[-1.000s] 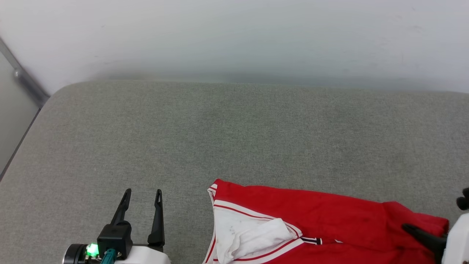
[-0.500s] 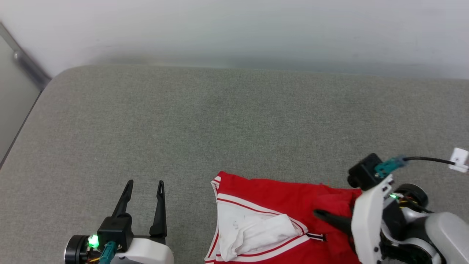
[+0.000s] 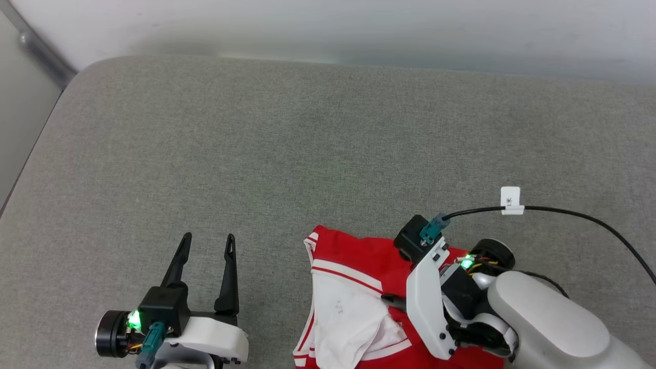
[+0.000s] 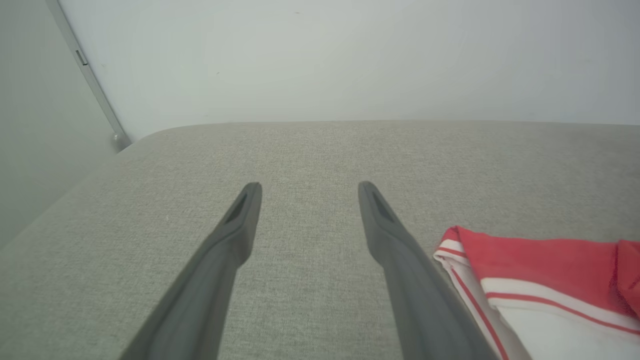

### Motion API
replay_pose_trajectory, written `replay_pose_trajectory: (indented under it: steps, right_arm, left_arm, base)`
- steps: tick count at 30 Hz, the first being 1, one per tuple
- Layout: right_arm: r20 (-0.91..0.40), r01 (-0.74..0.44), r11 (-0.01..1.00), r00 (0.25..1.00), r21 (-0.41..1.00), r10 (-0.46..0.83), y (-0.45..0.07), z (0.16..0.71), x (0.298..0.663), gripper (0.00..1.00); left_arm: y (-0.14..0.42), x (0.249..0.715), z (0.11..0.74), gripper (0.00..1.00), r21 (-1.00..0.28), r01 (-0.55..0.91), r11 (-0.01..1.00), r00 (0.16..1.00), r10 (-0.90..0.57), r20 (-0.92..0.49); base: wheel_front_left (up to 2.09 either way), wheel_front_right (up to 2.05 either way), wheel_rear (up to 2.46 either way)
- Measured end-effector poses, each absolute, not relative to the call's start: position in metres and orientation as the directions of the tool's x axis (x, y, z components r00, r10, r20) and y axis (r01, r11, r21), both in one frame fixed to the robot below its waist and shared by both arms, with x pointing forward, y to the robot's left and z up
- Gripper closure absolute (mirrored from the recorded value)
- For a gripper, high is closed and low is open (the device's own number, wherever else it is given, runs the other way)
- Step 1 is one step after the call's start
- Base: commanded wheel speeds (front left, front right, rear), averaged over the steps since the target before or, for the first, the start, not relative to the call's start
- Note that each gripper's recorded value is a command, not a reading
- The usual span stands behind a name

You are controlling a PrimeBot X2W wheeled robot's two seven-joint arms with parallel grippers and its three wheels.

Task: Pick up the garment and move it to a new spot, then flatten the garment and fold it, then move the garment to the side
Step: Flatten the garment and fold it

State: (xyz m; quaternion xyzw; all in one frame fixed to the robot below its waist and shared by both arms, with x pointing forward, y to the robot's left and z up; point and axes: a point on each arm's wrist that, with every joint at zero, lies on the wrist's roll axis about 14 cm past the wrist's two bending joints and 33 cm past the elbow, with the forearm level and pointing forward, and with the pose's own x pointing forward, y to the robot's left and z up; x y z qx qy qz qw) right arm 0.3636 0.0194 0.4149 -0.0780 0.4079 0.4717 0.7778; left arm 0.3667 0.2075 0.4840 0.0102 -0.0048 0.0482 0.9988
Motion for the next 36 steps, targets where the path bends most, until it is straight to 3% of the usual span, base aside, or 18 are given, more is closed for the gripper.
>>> replay_pose_trajectory:
  steps: [4, 7, 8, 9, 10, 16, 22, 28, 32, 36]
  right_arm:
    - [-0.733, -0.8, 0.526, 0.17, 0.288, 0.659, 0.026, 0.392, 0.351, 1.0]
    - [-0.733, -0.805, 0.525, 0.177, 0.276, 0.657, 0.026, 0.389, 0.353, 1.0]
    - [-0.725, -0.807, 0.525, 0.187, 0.272, 0.662, 0.026, 0.389, 0.353, 0.81]
    - [-0.714, -0.8, 0.53, 0.193, 0.282, 0.673, 0.027, 0.391, 0.353, 0.33]
    - [-0.704, -0.795, 0.532, 0.198, 0.292, 0.682, 0.027, 0.393, 0.353, 0.0]
    - [-0.593, -0.816, 0.541, 0.336, 0.204, 0.731, 0.015, 0.431, 0.37, 0.0]
    - [-0.359, -0.77, 0.632, 0.567, 0.088, 0.741, -0.016, 0.496, 0.405, 0.0]
    - [-0.048, -0.601, 0.799, 0.798, -0.014, 0.6, -0.077, 0.557, 0.437, 0.0]
    - [0.102, -0.472, 0.881, 0.875, -0.039, 0.474, -0.114, 0.573, 0.439, 0.0]
    - [0.172, -0.365, 0.931, 0.915, -0.032, 0.365, -0.14, 0.571, 0.428, 0.0]
  left_arm:
    - [0.209, 0.366, 0.48, 0.0, 0.019, -0.105, 0.994, 0.994, 0.105, -0.003]
    - [0.209, 0.366, 0.479, 0.0, 0.016, -0.107, 0.994, 0.994, 0.107, -0.004]
    - [0.21, 0.366, 0.48, 0.0, 0.016, -0.108, 0.994, 0.994, 0.108, -0.003]
    - [0.209, 0.366, 0.48, 0.0, 0.015, -0.108, 0.994, 0.994, 0.108, -0.001]
    - [0.209, 0.366, 0.481, 0.0, 0.014, -0.108, 0.994, 0.994, 0.108, 0.002]
    - [0.206, 0.361, 0.49, 0.0, 0.012, -0.098, 0.995, 0.995, 0.098, 0.028]
    - [0.201, 0.354, 0.495, 0.0, 0.014, -0.081, 0.997, 0.996, 0.08, 0.045]
    - [0.194, 0.35, 0.5, 0.0, 0.016, -0.056, 0.998, 0.996, 0.055, 0.063]
    - [0.192, 0.347, 0.501, 0.0, 0.015, -0.045, 0.999, 0.997, 0.044, 0.067]
    - [0.192, 0.345, 0.504, 0.0, 0.016, -0.041, 0.999, 0.996, 0.04, 0.077]
  base:
    - [0.0, 0.0, 0.0]
    - [0.0, 0.0, 0.0]
    - [0.0, 0.0, 0.0]
    - [0.0, 0.0, 0.0]
    - [0.0, 0.0, 0.0]
    - [0.0, 0.0, 0.0]
    - [0.0, 0.0, 0.0]
    - [0.0, 0.0, 0.0]
    - [0.0, 0.0, 0.0]
    - [0.0, 0.0, 0.0]
